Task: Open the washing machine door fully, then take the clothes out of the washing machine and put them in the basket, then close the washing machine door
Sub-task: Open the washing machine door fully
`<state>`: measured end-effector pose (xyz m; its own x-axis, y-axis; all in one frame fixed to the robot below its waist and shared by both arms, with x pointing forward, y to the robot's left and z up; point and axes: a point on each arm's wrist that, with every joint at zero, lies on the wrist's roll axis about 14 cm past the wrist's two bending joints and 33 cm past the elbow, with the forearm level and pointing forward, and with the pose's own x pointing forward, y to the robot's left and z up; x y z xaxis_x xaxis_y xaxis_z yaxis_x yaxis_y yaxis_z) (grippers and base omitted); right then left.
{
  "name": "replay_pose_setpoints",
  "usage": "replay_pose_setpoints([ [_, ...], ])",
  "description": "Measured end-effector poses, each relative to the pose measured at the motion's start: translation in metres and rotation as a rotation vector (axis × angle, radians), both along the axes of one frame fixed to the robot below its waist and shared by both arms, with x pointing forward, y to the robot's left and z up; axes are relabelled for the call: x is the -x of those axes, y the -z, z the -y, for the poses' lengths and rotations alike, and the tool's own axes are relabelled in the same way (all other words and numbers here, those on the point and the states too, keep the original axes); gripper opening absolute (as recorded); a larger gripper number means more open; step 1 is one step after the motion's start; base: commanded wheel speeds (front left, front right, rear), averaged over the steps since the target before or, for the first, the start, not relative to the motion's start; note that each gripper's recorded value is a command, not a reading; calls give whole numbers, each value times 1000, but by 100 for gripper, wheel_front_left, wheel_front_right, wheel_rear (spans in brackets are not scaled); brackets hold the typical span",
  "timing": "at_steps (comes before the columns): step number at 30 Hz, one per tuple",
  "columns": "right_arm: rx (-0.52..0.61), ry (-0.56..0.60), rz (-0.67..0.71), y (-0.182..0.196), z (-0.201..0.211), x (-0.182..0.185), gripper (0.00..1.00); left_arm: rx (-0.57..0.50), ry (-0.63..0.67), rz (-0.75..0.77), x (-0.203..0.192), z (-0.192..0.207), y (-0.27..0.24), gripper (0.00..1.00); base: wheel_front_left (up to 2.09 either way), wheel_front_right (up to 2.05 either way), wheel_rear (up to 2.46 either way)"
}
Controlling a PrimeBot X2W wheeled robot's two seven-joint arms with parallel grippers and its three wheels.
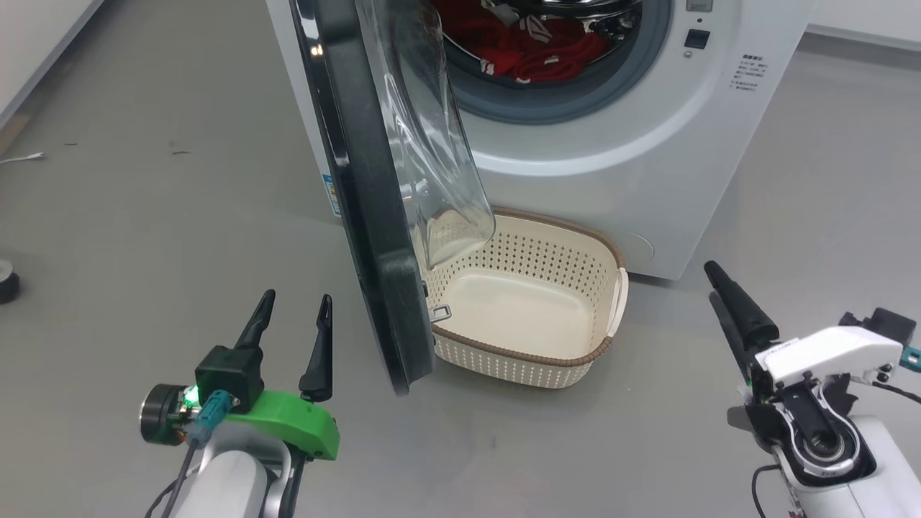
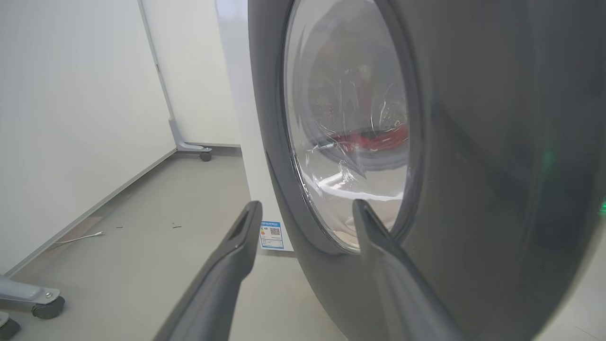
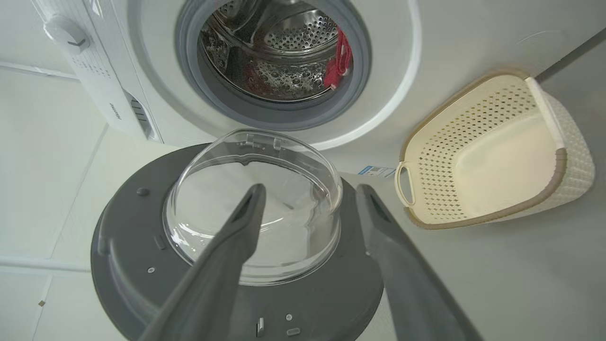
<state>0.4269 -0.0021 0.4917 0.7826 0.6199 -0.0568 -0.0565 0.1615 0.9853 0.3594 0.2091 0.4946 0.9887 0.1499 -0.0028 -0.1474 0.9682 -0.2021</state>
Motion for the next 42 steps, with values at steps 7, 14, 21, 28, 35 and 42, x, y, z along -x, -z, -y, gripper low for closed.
replay_pose_setpoints([
  [7, 216, 134, 77, 19, 42, 7, 100, 3, 9, -3, 2, 3, 2, 100, 0, 0, 0],
  [14, 585, 230, 314, 19, 96, 5, 100, 2, 19, 2, -1, 6, 0, 100, 0, 0, 0],
  [21, 892, 324, 528, -2, 134, -4, 100, 1, 21, 7, -1, 6, -1, 100, 0, 0, 0],
  [28, 1099, 320, 624, -11, 142, -1, 100, -3, 26, 11, -1, 7, -2, 100, 0, 0, 0],
  [35, 1111, 305, 656, -10, 122, 13, 100, -5, 19, 12, 0, 5, -3, 100, 0, 0, 0],
  [42, 1091, 280, 628, 2, 106, 32, 100, -6, 15, 11, 0, 4, -2, 100, 0, 0, 0],
])
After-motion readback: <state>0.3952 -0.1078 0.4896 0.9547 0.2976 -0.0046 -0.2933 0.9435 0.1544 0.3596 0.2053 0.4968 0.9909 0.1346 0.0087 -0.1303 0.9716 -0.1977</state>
